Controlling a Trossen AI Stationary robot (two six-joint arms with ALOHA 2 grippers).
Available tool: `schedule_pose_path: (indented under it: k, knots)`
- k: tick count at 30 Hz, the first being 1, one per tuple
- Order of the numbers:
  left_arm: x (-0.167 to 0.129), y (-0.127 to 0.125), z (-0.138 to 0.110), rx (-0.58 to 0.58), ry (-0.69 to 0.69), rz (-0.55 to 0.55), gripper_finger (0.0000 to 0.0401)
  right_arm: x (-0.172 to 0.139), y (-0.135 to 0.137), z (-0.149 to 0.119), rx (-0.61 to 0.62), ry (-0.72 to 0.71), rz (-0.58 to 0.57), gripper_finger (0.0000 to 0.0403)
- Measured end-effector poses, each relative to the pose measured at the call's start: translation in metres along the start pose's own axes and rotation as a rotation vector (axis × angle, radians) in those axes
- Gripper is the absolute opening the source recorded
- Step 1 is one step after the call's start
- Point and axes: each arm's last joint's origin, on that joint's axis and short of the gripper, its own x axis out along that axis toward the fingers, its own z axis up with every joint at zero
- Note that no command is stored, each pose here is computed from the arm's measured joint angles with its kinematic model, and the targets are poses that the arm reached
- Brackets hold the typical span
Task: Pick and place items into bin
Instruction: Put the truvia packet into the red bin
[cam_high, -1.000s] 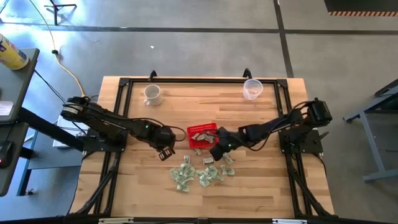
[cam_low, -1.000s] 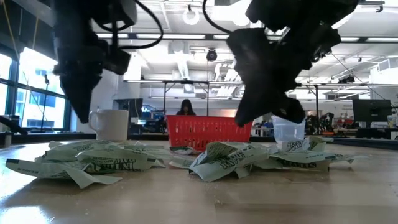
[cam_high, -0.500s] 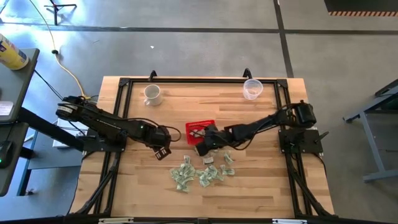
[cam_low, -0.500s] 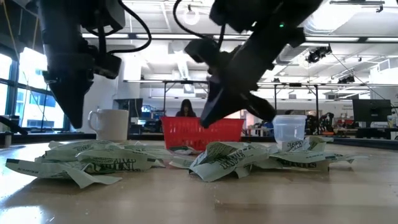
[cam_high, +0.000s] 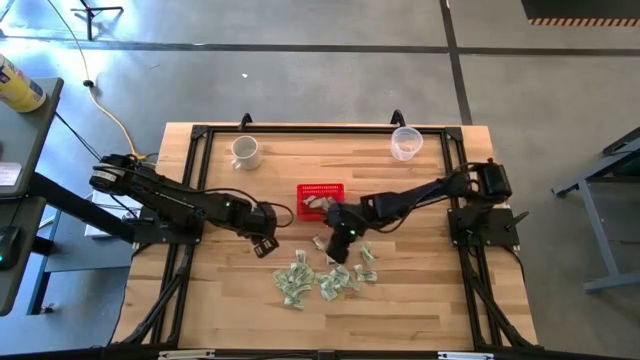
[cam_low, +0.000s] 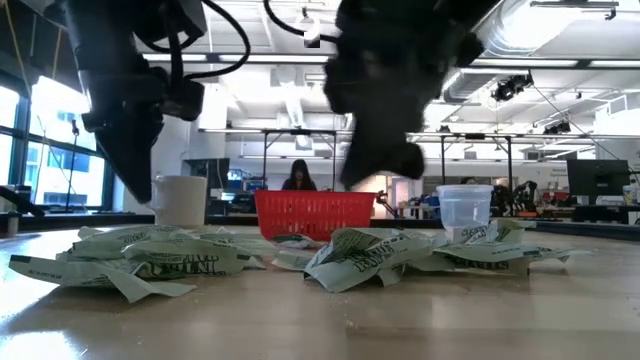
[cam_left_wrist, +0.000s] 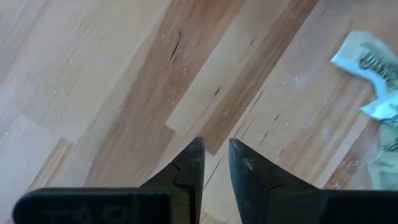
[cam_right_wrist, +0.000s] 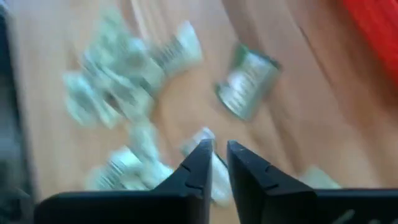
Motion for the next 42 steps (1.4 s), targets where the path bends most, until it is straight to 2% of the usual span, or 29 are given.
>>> schedule_pose_path:
  k: [5,11,14,16,18,23,26,29,33,42]
  knots:
    - [0.000,-0.002,0.003,0.001,-0.031,-0.023,0.0110,-0.024,-0.005,-0.012,-0.103,0.110,-0.118,0.0101]
    - [-0.001,-0.007,0.007,0.079,-0.054,-0.088,0.0110,-0.042,0.010,-0.044,-0.146,0.275,-0.217,0.0176]
    - [-0.001,-0.009,0.011,0.169,-0.131,-0.068,0.0110,-0.041,0.027,-0.062,-0.167,0.290,-0.261,0.0202]
    - [-0.002,-0.012,0.016,0.285,-0.201,-0.062,0.0110,-0.040,0.040,-0.073,-0.161,0.264,-0.288,0.0214]
    - [-0.004,-0.016,0.021,0.407,-0.265,-0.079,0.0111,-0.039,0.052,-0.085,-0.128,0.228,-0.314,0.0221]
    - [0.003,-0.015,0.039,0.613,-0.351,-0.126,0.0124,-0.041,0.071,-0.112,-0.033,0.151,-0.395,0.0225]
    - [0.013,-0.020,0.050,0.740,-0.404,-0.238,0.0140,-0.043,0.078,-0.126,-0.015,0.122,-0.440,0.0226]
    - [0.026,-0.028,0.054,0.846,-0.415,-0.333,0.0160,-0.047,0.080,-0.138,0.030,0.171,-0.470,0.0228]
    - [0.040,-0.041,0.056,0.921,-0.387,-0.381,0.0189,-0.050,0.082,-0.150,0.051,0.232,-0.484,0.0228]
    - [0.055,-0.066,0.085,1.049,-0.421,-0.333,0.0239,-0.053,0.088,-0.163,0.064,0.209,-0.508,0.0228]
